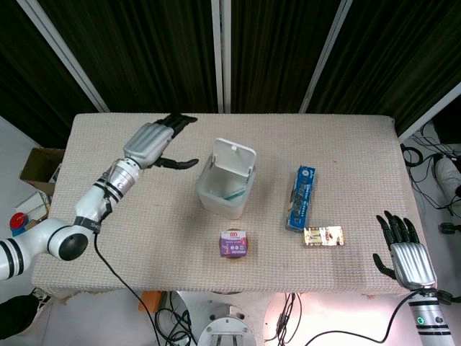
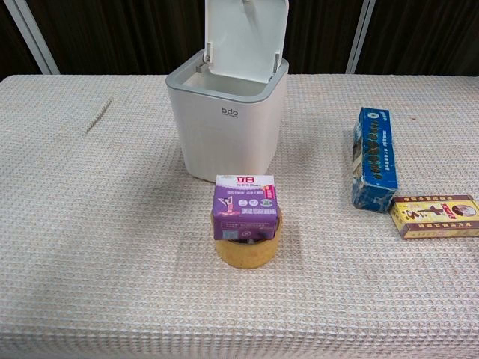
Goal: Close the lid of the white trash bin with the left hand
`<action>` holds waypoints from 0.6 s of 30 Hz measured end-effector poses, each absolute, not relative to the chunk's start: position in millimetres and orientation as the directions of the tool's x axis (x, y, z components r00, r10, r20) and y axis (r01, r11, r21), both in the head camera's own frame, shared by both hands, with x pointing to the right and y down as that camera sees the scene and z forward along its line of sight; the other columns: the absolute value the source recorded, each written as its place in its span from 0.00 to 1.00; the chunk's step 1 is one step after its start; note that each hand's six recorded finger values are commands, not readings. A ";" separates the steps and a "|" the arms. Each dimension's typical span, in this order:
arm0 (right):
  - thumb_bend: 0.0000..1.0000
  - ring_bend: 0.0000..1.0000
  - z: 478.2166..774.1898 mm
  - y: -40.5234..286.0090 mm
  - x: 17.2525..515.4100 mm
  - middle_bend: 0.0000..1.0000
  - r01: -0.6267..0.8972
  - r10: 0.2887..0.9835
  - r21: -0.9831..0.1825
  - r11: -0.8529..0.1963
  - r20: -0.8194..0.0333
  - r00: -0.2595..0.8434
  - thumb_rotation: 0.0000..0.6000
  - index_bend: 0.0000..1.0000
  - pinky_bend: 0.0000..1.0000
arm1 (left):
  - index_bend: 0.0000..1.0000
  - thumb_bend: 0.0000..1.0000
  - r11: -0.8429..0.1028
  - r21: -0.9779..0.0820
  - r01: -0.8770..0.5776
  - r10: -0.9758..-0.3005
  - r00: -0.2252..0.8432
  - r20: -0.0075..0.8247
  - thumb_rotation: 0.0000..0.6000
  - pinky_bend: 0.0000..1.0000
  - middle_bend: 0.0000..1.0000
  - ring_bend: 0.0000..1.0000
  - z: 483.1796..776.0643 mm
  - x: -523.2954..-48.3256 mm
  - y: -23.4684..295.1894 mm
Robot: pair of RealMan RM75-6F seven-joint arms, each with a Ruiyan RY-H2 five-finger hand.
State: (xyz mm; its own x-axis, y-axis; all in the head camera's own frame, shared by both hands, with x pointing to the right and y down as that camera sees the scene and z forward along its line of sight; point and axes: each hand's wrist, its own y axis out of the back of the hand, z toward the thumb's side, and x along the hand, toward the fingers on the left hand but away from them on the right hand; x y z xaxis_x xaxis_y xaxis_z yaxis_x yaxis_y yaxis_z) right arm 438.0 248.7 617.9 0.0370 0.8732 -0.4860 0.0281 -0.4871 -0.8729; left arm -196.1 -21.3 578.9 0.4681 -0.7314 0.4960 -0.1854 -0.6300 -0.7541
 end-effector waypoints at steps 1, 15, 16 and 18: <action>0.28 0.00 617.8 248.5 438.7 0.00 0.029 0.873 -0.873 -0.487 -0.486 0.036 1.00 0.00 0.00 | 0.08 0.18 -0.635 -0.751 -0.182 -0.726 0.471 0.500 0.33 0.21 0.09 0.06 582.1 -192.0 -19.9; 0.28 0.00 620.4 249.9 449.7 0.00 0.043 0.870 -0.869 -0.494 -0.493 0.019 1.00 0.00 0.00 | 0.08 0.19 -0.600 -0.793 -0.105 -0.718 0.508 0.476 0.28 0.21 0.10 0.06 579.8 -164.9 -20.1; 0.28 0.00 620.7 249.8 450.3 0.00 0.045 0.870 -0.868 -0.494 -0.494 0.018 1.00 0.00 0.00 | 0.08 0.19 -0.588 -0.804 -0.095 -0.720 0.515 0.465 0.23 0.21 0.11 0.06 577.4 -160.5 -21.1; 0.28 0.00 621.8 249.5 452.1 0.00 0.048 0.868 -0.867 -0.496 -0.496 0.013 1.00 0.00 0.00 | 0.08 0.19 -0.569 -0.818 -0.078 -0.720 0.529 0.450 0.18 0.21 0.12 0.06 574.5 -152.7 -21.6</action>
